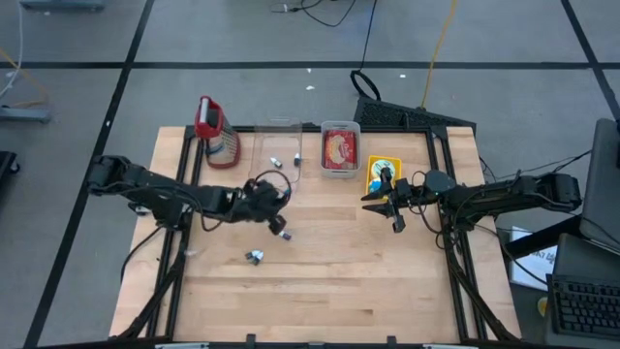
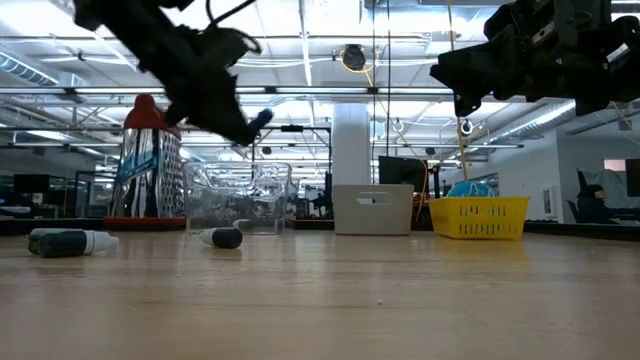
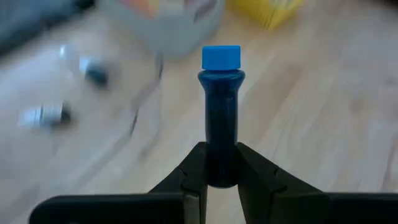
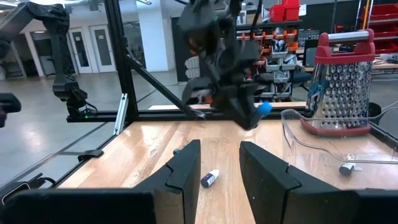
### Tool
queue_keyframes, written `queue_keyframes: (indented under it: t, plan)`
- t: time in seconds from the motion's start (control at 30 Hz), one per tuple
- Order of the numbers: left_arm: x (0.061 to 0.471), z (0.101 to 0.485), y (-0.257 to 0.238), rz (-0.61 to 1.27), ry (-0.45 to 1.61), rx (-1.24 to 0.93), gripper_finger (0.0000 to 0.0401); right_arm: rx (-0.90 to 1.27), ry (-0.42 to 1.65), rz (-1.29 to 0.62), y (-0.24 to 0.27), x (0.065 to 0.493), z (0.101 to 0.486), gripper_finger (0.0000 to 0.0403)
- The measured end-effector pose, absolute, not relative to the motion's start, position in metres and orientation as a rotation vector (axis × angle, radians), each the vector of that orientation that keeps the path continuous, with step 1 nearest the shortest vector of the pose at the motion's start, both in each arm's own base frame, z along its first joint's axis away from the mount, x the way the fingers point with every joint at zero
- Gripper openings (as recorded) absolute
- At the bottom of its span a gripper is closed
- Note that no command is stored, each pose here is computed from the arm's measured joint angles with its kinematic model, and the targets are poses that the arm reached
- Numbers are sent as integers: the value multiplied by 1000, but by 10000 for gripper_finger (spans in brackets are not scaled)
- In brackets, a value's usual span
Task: Pick & Place Food Item
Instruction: Put the blue food coloring into the transparent bin
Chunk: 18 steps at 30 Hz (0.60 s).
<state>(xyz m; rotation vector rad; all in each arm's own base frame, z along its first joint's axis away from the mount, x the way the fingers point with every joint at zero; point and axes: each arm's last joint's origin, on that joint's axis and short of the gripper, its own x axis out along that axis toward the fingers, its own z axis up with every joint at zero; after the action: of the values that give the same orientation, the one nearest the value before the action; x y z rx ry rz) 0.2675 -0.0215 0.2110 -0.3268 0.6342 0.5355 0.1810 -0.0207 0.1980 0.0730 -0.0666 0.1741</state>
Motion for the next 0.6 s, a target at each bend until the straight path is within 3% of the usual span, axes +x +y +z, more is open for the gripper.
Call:
queue_keyframes:
  t: [0.37, 0.6]
  plan:
    - [287, 239, 30, 568, 331, -230, 60, 74, -66, 174, -21, 181, 198, 100]
    - [283, 246, 68, 672, 284, -151, 60, 74, -65, 174, -21, 181, 198, 100]
